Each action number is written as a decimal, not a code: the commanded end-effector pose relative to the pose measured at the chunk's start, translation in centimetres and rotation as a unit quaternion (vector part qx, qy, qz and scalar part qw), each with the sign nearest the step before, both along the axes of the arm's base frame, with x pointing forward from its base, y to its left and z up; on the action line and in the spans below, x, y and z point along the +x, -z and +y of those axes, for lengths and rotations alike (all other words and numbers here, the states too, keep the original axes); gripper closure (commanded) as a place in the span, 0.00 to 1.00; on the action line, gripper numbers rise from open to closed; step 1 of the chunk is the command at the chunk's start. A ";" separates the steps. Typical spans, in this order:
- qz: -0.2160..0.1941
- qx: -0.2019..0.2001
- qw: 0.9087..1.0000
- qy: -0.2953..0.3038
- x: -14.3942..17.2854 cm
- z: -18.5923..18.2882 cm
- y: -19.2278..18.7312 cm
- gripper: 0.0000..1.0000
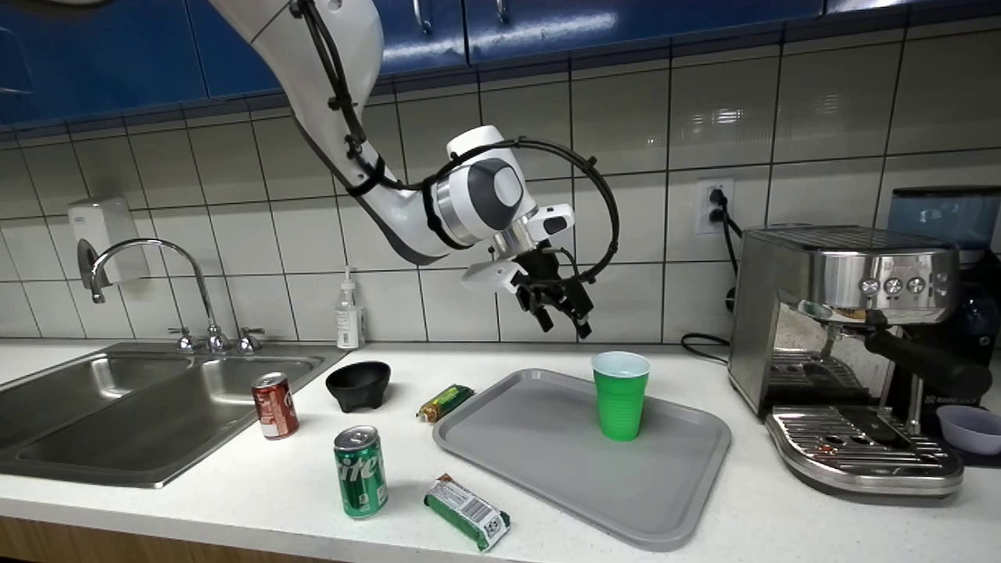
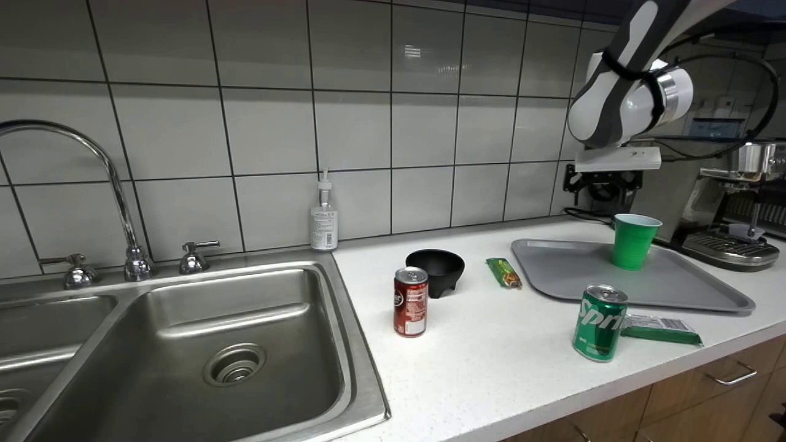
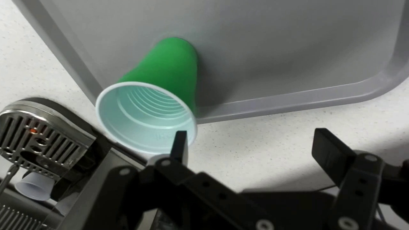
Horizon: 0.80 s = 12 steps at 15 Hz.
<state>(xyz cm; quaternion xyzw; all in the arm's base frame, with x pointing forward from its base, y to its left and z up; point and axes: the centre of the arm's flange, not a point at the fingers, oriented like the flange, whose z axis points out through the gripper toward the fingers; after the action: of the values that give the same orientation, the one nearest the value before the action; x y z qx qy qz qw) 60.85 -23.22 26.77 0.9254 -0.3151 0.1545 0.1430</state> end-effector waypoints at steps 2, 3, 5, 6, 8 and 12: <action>-0.008 -0.003 1.000 -0.019 -0.6 5.2 -1.3 0.00; -0.008 -0.002 1.000 -0.024 -0.5 6.4 -1.2 0.00; -0.005 0.002 0.999 -0.033 -0.3 8.5 -0.5 0.00; -0.003 0.003 0.999 -0.037 -0.3 9.5 -0.2 0.00; -0.001 0.010 0.999 -0.046 -0.1 11.5 0.5 0.00; -0.002 0.021 0.998 -0.059 -0.1 14.5 1.6 0.00</action>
<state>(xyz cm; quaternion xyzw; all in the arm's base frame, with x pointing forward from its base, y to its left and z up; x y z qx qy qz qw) 61.80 -10.67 24.96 0.9448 -0.2626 0.1514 0.1246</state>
